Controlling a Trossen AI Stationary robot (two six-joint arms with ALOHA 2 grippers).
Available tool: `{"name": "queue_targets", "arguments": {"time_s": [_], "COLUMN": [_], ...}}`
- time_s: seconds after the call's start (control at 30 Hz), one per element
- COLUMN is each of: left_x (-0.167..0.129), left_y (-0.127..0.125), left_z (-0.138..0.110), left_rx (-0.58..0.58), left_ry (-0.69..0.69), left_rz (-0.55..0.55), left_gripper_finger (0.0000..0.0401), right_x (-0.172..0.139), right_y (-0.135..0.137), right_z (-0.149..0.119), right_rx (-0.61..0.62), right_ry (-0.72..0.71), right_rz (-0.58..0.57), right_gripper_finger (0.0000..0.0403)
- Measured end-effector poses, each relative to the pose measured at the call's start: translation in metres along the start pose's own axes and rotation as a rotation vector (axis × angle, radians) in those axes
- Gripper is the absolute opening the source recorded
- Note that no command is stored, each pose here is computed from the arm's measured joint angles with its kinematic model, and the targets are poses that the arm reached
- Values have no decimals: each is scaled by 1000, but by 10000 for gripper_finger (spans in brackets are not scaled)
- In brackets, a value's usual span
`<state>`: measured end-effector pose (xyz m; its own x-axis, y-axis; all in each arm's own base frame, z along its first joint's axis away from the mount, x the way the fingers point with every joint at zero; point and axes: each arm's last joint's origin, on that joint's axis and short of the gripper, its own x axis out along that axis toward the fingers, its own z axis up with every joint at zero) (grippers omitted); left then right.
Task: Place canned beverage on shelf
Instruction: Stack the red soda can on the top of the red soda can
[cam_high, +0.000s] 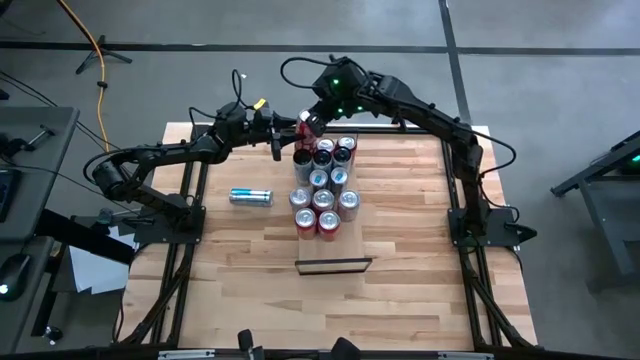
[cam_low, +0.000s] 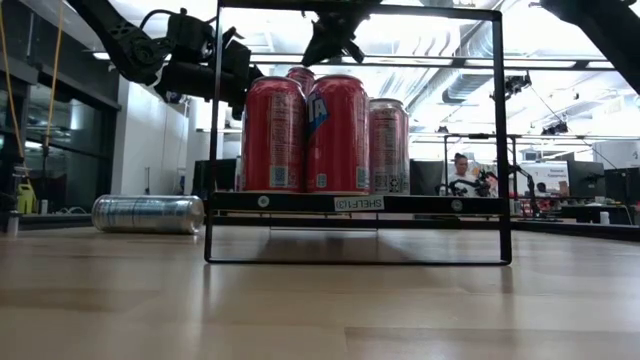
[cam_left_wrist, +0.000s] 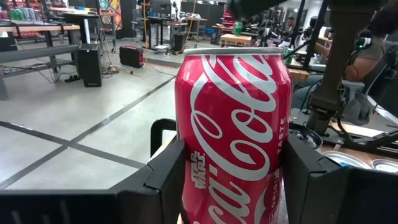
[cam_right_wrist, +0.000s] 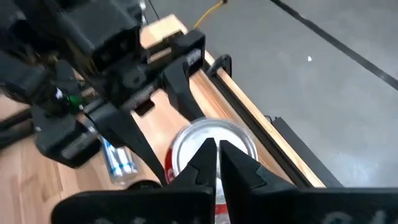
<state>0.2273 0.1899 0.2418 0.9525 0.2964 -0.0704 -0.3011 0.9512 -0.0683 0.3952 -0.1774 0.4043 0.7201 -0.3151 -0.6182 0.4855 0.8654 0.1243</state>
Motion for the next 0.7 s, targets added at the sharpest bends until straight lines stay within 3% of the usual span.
{"name": "queue_targets", "arguments": {"time_s": [0.53,0.7], "left_x": [0,0], "left_y": [0,0], "left_z": [0,0], "left_rx": [1,3], "left_ry": [3,3], "left_rz": [-2,-2], "left_gripper_finger": [155,179], "right_x": [19,19], "right_y": [4,5], "right_z": [-6,-6], "right_rx": [-26,-26], "right_ry": [38,40], "right_rz": [5,11], "right_gripper_finger": [0,0]}}
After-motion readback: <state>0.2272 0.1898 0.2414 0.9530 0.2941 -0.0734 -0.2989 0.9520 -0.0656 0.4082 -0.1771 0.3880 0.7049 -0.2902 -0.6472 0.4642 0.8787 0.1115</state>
